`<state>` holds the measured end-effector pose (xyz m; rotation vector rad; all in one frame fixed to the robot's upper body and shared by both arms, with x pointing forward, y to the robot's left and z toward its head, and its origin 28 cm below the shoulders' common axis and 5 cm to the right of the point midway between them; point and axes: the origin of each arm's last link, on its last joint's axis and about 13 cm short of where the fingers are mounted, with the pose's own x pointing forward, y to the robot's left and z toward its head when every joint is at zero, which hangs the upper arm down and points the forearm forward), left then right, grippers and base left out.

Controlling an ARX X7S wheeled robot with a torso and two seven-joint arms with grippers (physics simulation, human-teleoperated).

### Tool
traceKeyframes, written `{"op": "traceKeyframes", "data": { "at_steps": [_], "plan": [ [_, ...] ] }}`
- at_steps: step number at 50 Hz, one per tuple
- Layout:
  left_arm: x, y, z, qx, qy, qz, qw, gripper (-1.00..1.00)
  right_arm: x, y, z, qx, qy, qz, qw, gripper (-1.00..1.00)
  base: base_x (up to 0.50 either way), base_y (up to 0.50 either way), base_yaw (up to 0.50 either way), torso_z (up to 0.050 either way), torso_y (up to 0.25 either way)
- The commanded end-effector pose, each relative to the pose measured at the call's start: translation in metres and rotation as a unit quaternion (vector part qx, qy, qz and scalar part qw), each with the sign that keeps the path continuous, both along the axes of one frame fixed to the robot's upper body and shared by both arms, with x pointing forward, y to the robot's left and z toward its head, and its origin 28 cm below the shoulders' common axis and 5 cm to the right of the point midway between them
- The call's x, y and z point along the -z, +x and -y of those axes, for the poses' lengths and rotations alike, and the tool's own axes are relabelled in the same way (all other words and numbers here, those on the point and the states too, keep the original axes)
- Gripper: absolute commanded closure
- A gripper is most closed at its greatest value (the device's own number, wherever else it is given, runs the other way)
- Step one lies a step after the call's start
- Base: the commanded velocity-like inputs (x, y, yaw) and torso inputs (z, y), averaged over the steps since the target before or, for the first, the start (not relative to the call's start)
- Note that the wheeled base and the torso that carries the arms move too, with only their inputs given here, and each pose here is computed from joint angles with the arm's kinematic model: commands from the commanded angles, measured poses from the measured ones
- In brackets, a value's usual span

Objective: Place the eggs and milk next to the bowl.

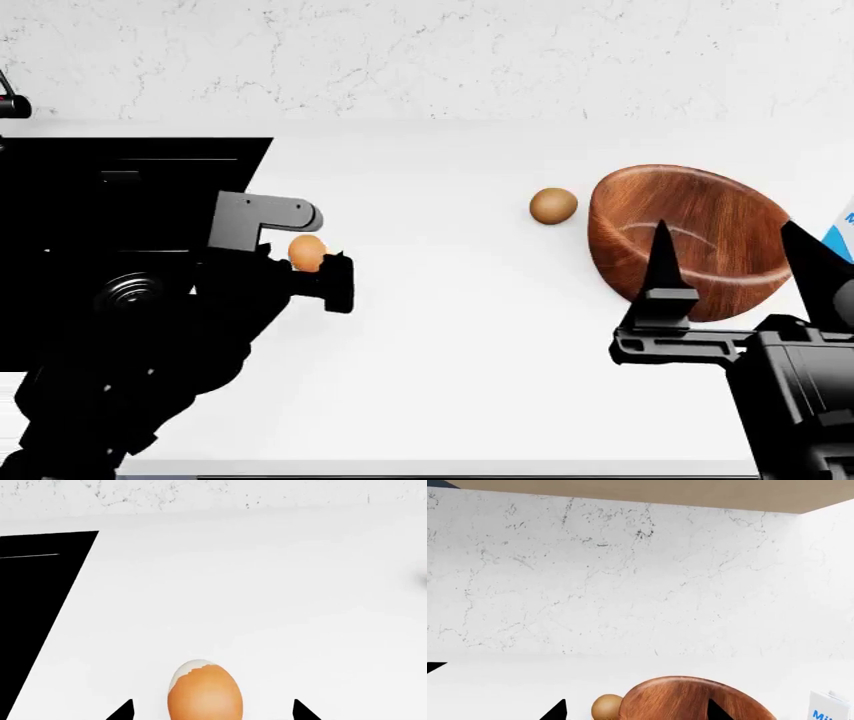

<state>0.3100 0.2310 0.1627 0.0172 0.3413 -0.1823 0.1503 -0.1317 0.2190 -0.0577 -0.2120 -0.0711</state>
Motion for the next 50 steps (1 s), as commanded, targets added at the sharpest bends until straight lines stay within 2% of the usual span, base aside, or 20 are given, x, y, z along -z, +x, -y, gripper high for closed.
{"op": "traceKeyframes", "data": {
  "at_steps": [1,36,37,50],
  "plan": [
    [0.0074,0.0053,0.0023,0.005,0.006,-0.011,1.000,-1.00,0.0014,0.0022,0.0002,0.000,0.000,-0.003,1.000,-1.00,0.00,0.00,0.00,0.000,0.000],
    [0.0148,0.0134,0.0031,-0.001,0.001,-0.027,1.000,-1.00,0.0031,0.0026,0.0008,0.000,0.000,-0.003,1.000,-1.00,0.00,0.00,0.00,0.000,0.000],
    [0.0149,0.0132,0.0034,0.000,0.000,-0.027,1.000,1.00,0.0029,0.0022,0.0009,0.001,0.000,-0.002,1.000,-1.00,0.00,0.00,0.00,0.000,0.000],
    [0.0099,0.0103,0.0048,-0.001,-0.001,-0.019,1.000,1.00,0.0019,-0.0013,0.0023,0.003,0.001,0.002,1.000,-1.00,0.00,0.00,0.00,0.000,0.000]
  ]
}}
